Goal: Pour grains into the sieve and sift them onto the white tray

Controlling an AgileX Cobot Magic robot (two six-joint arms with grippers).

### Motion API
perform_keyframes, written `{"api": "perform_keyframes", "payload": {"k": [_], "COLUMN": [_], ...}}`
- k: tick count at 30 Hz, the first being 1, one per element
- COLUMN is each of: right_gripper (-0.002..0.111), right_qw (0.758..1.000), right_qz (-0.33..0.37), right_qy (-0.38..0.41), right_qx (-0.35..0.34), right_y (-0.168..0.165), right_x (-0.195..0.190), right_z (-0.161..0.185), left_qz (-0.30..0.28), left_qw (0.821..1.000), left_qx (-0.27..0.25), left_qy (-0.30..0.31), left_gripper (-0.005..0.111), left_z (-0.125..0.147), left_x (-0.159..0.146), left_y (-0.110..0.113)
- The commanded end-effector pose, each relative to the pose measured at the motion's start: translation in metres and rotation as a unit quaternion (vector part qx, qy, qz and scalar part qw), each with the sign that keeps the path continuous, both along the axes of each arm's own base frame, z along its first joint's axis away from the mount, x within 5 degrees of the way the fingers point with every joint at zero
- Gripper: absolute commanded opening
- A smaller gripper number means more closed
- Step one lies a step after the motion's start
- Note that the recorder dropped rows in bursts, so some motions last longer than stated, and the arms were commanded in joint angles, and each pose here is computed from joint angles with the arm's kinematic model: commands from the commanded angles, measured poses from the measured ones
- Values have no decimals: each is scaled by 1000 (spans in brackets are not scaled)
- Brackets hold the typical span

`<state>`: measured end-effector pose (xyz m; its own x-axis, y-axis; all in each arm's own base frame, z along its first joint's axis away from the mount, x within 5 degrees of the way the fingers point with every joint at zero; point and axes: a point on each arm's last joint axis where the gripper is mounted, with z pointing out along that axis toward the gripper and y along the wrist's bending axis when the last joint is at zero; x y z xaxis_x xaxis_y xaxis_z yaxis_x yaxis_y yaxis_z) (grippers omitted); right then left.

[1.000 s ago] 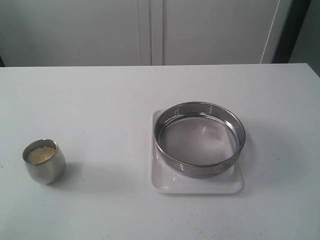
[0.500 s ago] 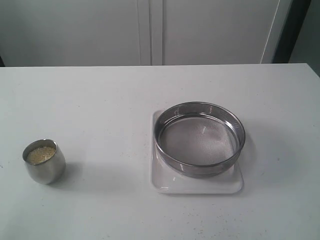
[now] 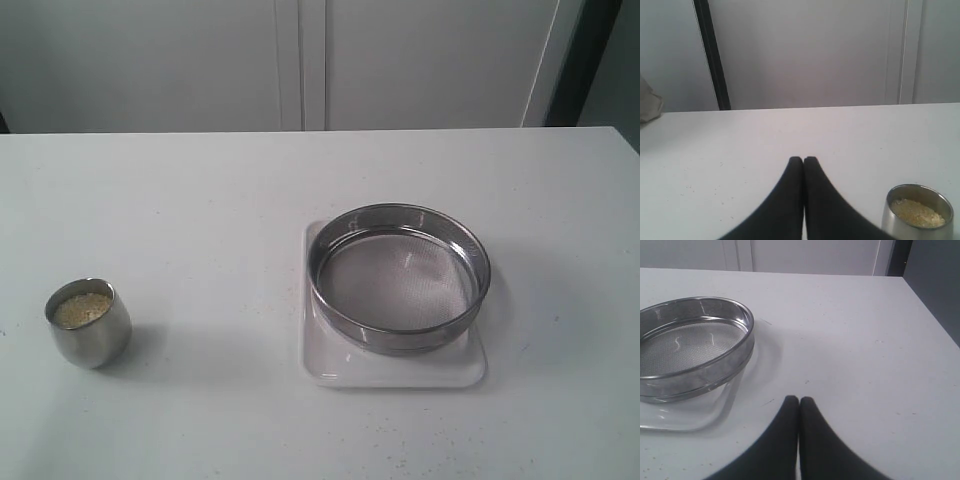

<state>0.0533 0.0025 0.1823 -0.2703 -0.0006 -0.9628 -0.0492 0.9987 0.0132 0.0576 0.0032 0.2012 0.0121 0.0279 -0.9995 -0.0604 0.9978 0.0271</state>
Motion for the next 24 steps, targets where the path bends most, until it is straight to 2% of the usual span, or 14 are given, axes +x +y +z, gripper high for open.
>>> {"api": "perform_keyframes", "payload": {"k": [1, 4, 11, 14, 19, 22, 24], "right_gripper": [0, 0, 0, 0, 0, 0, 0], "right_qw": [1000, 1000, 1000, 1000, 1000, 1000, 1000], "right_qz": [-2, -2, -2, -2, -2, -2, -2], "right_qy": [-7, -7, -7, -7, -7, -7, -7], "right_qx": [-3, -3, -3, -3, -3, -3, -3], "right_y": [0, 0, 0, 0, 0, 0, 0], "right_x": [0, 0, 0, 0, 0, 0, 0], "right_z": [0, 0, 0, 0, 0, 0, 0], "left_qz": [3, 5, 14, 16, 25, 27, 29], "left_qw": [1000, 999, 995, 996, 995, 997, 996], "left_qx": [3, -22, -27, -42, -41, -45, -67], "left_qy": [-14, -35, -94, -83, -83, -59, -44], "left_gripper": [0, 0, 0, 0, 0, 0, 0], "left_z": [1, 5, 15, 17, 40, 52, 56], "left_x": [0, -1, -2, 1, 14, 28, 38], "left_y": [0, 1, 3, 4, 6, 8, 9]}}
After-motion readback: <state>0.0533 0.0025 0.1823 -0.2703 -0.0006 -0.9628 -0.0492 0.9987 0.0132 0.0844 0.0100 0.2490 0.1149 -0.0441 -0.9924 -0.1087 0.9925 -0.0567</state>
